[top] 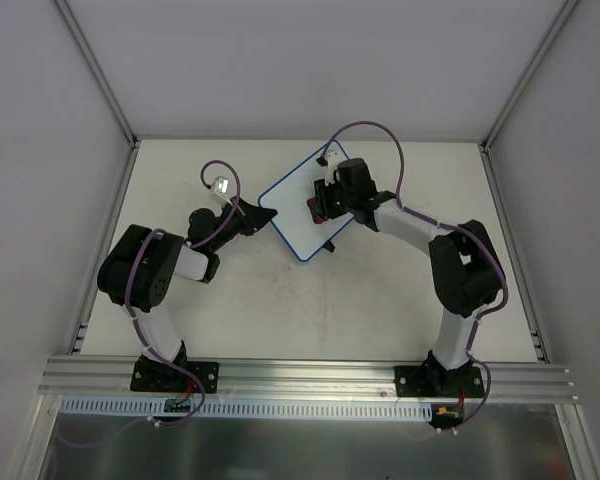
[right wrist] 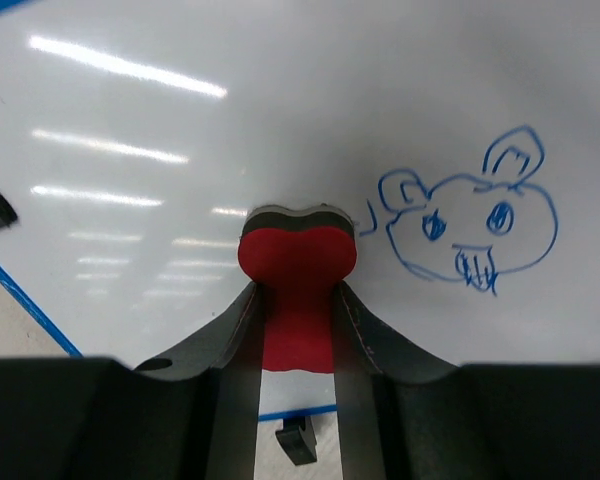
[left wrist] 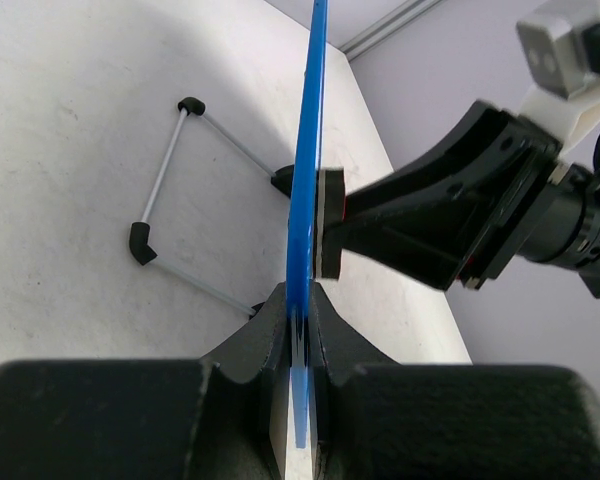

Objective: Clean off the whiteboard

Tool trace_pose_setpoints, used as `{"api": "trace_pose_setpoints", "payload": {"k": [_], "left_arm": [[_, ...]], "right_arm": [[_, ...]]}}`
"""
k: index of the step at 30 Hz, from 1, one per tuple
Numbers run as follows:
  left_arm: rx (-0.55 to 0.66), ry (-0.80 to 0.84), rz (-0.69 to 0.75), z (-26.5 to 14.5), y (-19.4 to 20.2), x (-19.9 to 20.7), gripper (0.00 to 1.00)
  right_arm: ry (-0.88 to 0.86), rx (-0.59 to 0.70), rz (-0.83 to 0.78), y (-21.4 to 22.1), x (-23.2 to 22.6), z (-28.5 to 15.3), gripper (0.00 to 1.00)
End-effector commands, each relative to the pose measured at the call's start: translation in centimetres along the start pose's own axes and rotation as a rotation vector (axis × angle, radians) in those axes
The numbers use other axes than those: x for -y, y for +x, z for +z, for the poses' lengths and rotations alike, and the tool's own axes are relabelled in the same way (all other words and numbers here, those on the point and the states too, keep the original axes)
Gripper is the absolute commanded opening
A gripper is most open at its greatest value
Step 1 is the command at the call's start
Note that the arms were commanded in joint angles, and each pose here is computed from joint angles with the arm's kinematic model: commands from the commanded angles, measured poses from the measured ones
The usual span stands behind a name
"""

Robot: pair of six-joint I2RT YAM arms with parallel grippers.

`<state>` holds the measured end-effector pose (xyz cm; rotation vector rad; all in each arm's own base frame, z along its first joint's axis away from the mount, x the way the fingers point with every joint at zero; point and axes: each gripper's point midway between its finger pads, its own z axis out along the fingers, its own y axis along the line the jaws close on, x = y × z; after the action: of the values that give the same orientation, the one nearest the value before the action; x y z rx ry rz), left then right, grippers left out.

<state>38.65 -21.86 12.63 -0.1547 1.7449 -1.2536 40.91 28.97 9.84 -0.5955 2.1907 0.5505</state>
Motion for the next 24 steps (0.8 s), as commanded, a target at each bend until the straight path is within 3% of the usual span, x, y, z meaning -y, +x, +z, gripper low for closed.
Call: {"api": "trace_pose_setpoints", "payload": {"k": [1,11,20,24], "left_arm": [[0.006,0.128,0.093,0.1,-0.2,2.9,0.00],[0.004,0.125,0.100,-0.1,-0.2,2.9,0.00],[0.004,0.126,0.100,0.0,-0.2,2.9,0.00],[0.004,0.126,0.100,0.0,-0.2,2.9,0.00]], "right_arm": [[0.011,0.070,-0.023,-3.5,0.3,1.3,0.00],[0.047,0.144,-0.041,-8.9,2.0,1.7,0.00],[0.049,0.081,-0.019,-6.7,3.0,1.7,0.00],[0.048,0.028,0.028,-3.0,3.7,1.7,0.00]]}}
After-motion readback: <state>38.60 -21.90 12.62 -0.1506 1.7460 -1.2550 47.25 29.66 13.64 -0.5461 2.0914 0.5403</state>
